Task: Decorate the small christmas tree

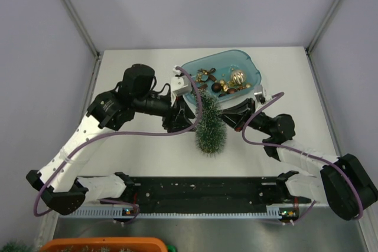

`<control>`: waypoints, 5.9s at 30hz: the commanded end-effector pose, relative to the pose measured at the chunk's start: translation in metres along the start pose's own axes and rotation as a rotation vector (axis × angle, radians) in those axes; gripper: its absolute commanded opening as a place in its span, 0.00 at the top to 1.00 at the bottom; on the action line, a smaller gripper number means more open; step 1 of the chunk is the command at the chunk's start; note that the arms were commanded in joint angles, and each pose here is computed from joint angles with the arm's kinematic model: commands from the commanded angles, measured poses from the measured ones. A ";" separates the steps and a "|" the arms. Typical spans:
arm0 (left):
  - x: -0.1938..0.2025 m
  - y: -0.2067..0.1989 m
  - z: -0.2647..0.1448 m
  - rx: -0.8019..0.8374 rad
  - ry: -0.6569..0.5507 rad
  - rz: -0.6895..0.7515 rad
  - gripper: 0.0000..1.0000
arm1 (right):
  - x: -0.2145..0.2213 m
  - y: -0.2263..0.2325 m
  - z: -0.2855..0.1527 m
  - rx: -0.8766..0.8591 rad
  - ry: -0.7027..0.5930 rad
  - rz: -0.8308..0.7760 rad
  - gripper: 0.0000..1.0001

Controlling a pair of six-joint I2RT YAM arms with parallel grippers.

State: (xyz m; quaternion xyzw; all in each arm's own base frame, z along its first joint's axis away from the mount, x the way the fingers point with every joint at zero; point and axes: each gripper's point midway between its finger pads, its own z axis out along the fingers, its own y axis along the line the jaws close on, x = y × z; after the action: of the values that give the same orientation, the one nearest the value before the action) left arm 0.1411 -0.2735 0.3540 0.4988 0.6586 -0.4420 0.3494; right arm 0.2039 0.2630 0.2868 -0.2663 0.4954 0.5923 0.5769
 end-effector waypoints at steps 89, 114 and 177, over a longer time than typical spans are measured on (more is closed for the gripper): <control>0.023 -0.007 0.002 0.080 0.008 0.072 0.66 | -0.041 0.030 0.000 -0.120 -0.139 -0.189 1.00; 0.027 -0.001 0.008 0.051 0.014 0.063 0.68 | -0.041 0.034 -0.001 -0.137 -0.143 -0.185 1.00; 0.031 -0.019 0.010 0.171 -0.006 0.017 0.74 | -0.041 0.037 -0.004 -0.140 -0.162 -0.171 1.00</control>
State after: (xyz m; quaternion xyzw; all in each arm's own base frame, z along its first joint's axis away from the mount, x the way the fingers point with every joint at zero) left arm 0.1265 -0.2745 0.3153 0.5167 0.6422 -0.4774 0.3045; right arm 0.1963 0.2621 0.2864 -0.2677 0.4945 0.6029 0.5660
